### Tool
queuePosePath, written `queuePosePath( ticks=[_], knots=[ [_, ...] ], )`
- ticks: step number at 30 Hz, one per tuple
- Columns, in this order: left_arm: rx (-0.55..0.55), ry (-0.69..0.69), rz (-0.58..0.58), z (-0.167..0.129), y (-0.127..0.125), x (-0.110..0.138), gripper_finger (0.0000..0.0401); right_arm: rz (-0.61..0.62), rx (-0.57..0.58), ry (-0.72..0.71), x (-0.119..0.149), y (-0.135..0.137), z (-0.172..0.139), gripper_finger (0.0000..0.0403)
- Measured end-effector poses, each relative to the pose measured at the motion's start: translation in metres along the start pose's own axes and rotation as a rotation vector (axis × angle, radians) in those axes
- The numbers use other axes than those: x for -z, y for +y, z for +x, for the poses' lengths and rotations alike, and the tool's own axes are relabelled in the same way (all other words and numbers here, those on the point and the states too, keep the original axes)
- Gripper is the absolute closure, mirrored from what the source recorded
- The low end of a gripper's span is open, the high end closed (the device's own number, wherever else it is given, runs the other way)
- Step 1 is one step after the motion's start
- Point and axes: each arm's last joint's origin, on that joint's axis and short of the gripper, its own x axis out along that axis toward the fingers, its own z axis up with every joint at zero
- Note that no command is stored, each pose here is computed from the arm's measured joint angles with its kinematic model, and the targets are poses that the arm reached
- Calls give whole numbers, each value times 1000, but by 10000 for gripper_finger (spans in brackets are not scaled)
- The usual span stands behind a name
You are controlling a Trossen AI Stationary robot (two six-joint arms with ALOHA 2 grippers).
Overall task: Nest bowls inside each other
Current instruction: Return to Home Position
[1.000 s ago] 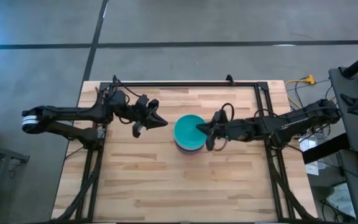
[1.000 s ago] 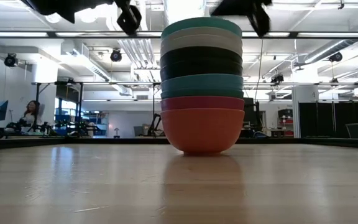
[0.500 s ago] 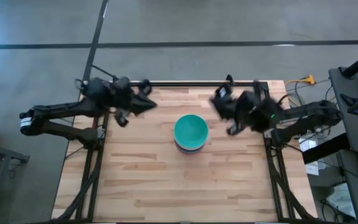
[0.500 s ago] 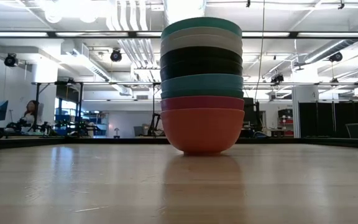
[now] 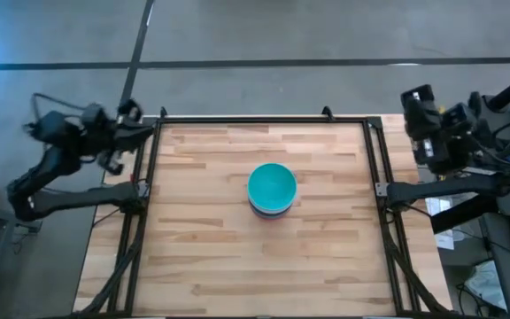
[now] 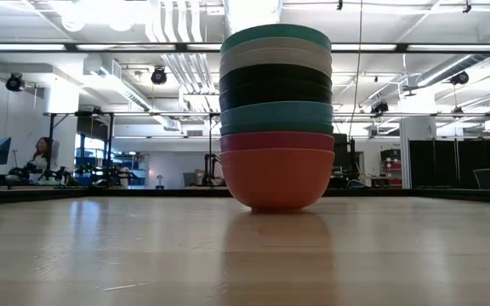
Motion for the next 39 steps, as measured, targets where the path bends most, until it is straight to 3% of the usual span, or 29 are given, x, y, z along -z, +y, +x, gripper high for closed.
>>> queuePosePath(
  ticks=[6, 9, 14, 19, 23, 28, 32, 35, 39],
  knots=[
    [-70, -139, 36, -65, -25, -11, 401, 53, 48, -80, 8, -1, -24, 395],
    [-81, -240, 52, -93, -34, -10, 401, 107, 35, -203, 28, 0, -29, 395],
    [-141, -255, 17, -111, -32, 11, 401, 98, 56, -302, 69, 0, -38, 395],
    [-177, -293, 17, -120, -31, 19, 401, 53, 179, -420, 49, -9, -74, 395],
    [-170, -302, -5, -120, -32, 19, 401, 38, 182, -355, 18, -14, -103, 395],
    [-175, -273, -3, -114, -29, 20, 401, 85, 219, -56, -16, -22, -139, 395],
    [-197, -241, 13, -110, -26, 24, 401, 61, 220, 76, -24, -22, -139, 394],
    [-230, -192, 0, -107, -22, 31, 401, 18, 303, 68, -30, -25, -140, 394],
    [-243, -166, -14, -109, -20, 41, 401, 2, 315, 102, -23, -25, -140, 394]
  ],
)
